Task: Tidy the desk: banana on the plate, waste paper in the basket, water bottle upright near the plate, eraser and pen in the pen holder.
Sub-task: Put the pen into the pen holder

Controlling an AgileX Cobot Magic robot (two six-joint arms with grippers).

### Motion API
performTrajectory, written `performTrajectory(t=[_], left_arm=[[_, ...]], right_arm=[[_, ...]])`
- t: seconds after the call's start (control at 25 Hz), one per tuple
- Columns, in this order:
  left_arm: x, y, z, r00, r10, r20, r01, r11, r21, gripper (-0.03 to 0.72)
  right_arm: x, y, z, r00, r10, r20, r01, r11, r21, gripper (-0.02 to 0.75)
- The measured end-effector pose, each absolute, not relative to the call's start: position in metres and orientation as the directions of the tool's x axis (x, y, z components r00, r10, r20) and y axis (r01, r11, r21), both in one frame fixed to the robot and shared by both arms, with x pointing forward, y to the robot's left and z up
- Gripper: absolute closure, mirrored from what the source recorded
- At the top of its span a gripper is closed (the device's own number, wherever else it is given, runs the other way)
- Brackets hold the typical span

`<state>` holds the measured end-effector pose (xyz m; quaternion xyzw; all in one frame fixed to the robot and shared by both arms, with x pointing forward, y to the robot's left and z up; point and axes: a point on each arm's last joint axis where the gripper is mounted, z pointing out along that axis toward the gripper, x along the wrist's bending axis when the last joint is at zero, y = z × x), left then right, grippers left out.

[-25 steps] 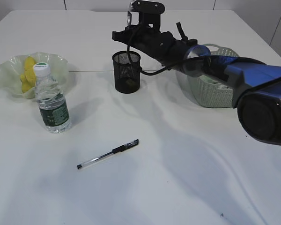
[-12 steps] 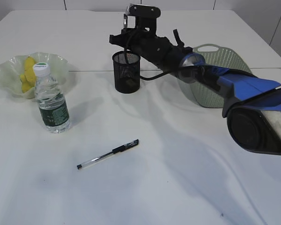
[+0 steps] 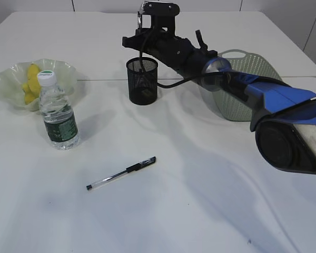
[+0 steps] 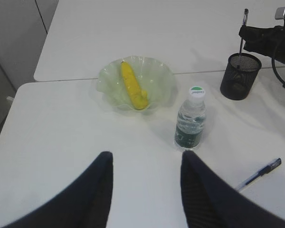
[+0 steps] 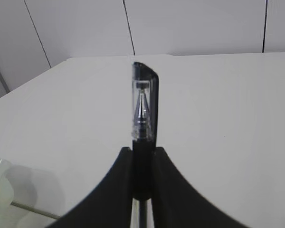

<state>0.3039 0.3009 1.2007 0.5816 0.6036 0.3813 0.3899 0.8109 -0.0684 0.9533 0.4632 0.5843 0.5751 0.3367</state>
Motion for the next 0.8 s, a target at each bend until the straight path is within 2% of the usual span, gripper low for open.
performTrajectory(t=[0.8], left_arm=[[0.3039,0.3009,1.2007,-0.019,0.999,-0.027,0.405,0.033,0.914,0.363]], right_arm=[[0.8097,-0.0661,0.9519,-0.368,0.92,0.133,0.177,-0.071,0.982,0.623]])
